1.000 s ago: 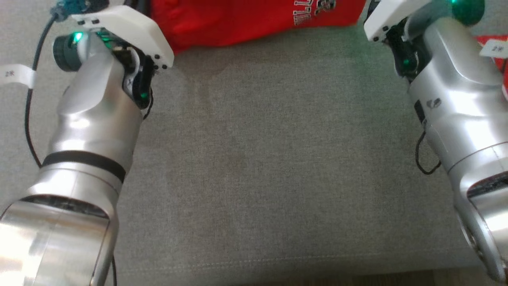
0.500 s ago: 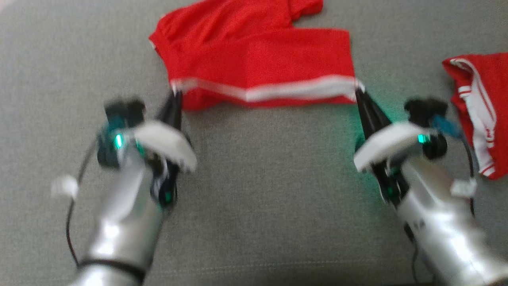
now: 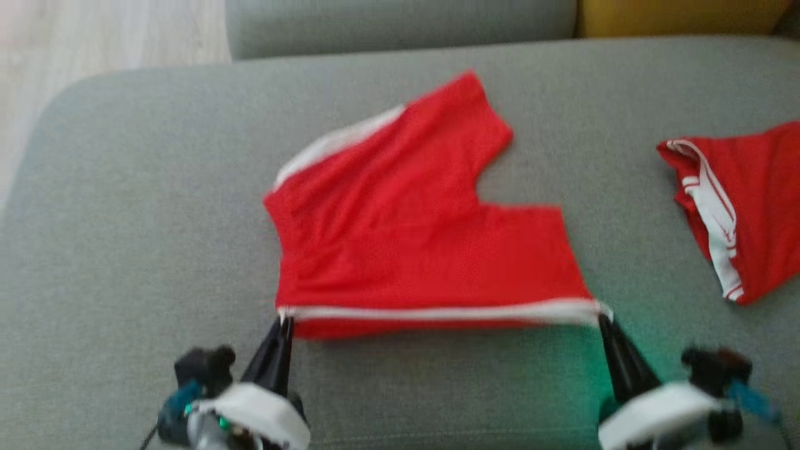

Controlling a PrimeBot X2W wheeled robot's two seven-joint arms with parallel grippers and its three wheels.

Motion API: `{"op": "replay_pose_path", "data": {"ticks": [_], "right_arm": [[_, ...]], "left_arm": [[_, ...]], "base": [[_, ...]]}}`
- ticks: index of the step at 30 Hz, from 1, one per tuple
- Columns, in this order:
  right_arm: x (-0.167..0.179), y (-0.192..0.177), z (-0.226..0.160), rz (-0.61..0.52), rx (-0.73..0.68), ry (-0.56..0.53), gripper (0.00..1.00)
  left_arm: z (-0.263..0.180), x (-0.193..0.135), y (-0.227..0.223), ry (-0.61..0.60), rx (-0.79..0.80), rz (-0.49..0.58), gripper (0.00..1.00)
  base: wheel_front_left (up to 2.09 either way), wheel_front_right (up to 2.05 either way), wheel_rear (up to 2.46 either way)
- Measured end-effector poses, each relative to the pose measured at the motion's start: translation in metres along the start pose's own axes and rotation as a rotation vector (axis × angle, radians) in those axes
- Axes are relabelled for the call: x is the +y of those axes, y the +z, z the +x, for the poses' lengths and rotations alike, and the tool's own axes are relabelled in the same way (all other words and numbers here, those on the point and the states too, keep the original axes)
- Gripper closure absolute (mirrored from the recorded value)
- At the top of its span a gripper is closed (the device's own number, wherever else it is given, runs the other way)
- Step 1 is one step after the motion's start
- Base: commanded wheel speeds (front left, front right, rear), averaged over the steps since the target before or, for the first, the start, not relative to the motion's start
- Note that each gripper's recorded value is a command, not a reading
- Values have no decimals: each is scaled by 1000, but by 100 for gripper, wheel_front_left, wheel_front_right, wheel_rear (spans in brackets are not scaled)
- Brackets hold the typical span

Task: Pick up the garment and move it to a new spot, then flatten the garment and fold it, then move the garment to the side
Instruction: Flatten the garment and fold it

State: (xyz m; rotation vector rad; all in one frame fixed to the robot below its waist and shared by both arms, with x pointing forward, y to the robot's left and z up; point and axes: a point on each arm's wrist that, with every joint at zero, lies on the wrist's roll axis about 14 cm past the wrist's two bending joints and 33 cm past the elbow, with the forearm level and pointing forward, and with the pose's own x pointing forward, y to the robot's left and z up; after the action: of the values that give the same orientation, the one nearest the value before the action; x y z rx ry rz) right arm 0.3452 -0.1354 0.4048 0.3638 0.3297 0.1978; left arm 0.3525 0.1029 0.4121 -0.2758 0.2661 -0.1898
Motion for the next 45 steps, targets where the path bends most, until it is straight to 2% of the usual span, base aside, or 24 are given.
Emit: {"op": "replay_pose_path", "data": {"ticks": [5, 10, 14, 21, 26, 27, 32, 37, 45], "right_arm": [[14, -13, -42, 31, 47, -27, 100], [12, -13, -75, 30, 78, -71, 100], [16, -8, -84, 30, 84, -68, 100], [15, 4, -77, -4, 75, -66, 100], [20, 41, -31, -33, -10, -25, 100], [27, 58, -4, -55, -37, 14, 100], [36, 87, 64, -133, -37, 96, 100], [45, 91, 110, -159, -8, 147, 100], [52, 75, 177, -203, 89, 197, 100]], "left_arm": [[-34, 0, 4, 18, -11, -5, 100], [-63, -1, 2, 37, 3, -23, 100], [-75, 1, 5, 57, 5, -35, 100], [-74, -1, 12, 50, 9, -50, 100], [-54, -3, 32, 23, -28, -57, 100], [-37, -1, 49, 11, -65, -65, 100], [5, 2, 70, -1, -97, -77, 100], [26, 14, 62, 27, -64, -88, 100], [59, 38, 58, 79, -57, -109, 100]], "base": [[0, 0, 0], [0, 0, 0], [0, 0, 0], [0, 0, 0], [0, 0, 0], [0, 0, 0], [0, 0, 0], [0, 0, 0], [0, 0, 0]]}}
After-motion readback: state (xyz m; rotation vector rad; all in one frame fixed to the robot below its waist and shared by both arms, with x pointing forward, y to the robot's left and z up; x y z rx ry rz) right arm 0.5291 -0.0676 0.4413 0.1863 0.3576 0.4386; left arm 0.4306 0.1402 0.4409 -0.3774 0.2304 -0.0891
